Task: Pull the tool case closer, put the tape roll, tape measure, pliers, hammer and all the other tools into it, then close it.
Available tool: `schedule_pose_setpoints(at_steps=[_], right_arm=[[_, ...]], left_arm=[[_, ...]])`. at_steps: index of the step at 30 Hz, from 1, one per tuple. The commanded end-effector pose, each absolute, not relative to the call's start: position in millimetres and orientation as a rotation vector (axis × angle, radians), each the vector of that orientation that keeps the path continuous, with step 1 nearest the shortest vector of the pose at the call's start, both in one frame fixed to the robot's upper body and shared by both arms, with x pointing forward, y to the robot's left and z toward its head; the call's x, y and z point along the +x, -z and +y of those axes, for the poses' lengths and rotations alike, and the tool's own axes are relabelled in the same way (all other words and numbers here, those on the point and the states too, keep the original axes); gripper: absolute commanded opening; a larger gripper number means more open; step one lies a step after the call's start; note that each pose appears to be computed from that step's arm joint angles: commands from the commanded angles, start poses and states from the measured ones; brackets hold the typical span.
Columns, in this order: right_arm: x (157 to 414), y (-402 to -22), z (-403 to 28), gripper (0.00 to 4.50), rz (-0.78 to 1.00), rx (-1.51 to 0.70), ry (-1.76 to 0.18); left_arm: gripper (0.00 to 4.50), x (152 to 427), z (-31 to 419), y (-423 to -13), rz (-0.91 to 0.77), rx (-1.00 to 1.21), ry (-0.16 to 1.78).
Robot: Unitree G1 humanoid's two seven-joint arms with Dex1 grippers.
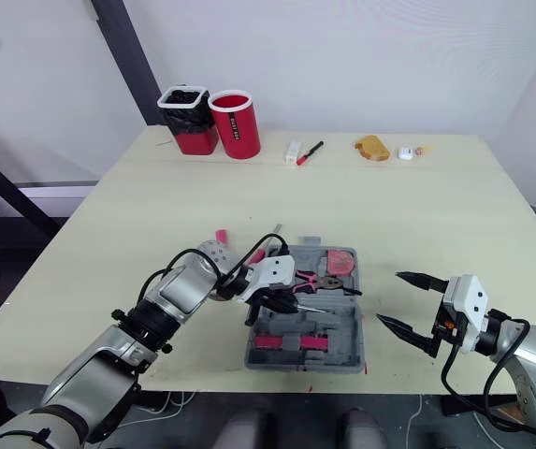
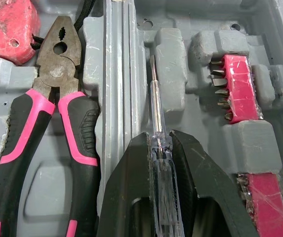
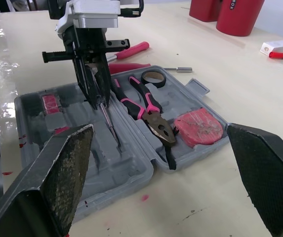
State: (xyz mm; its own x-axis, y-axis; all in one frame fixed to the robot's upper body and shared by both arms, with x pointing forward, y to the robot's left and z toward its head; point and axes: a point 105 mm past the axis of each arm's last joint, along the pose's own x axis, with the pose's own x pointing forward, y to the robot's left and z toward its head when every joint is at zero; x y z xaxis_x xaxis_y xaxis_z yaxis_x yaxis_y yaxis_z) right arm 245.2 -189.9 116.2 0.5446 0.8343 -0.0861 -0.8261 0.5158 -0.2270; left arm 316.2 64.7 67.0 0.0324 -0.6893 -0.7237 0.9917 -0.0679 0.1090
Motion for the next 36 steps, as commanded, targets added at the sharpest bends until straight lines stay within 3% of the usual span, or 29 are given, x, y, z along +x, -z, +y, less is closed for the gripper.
schedule_pose_setpoints(at_steps=[1, 17, 19, 22, 24, 36], right_arm=[[244.4, -122.9, -189.5, 4.5, -0.063, -0.278, -1.001], [240.3, -117.5, -194.1, 4.5, -0.05, -0.283, -1.002], [240.0, -116.1, -194.8, 4.5, -0.049, -0.284, -1.002], [240.6, -114.5, -193.8, 4.5, -0.051, -0.282, -1.005], [241.6, -114.0, -192.6, 4.5, -0.053, -0.282, -1.007], [245.2, -117.9, -187.2, 4.5, -0.065, -0.28, -1.016]], left_arm=[[0.11, 312.7, 58.9, -63.6, 0.534, 0.745, 1.519], [0.11, 317.9, 51.9, -57.9, 0.512, 0.77, 1.527], [1.12, 318.9, 52.6, -59.5, 0.508, 0.772, 1.523], [1.66, 322.4, 55.4, -63.2, 0.482, 0.799, 1.508], [2.68, 323.5, 56.9, -65.3, 0.472, 0.805, 1.503], [2.77, 324.4, 56.4, -98.4, 0.366, 0.775, 1.495]])
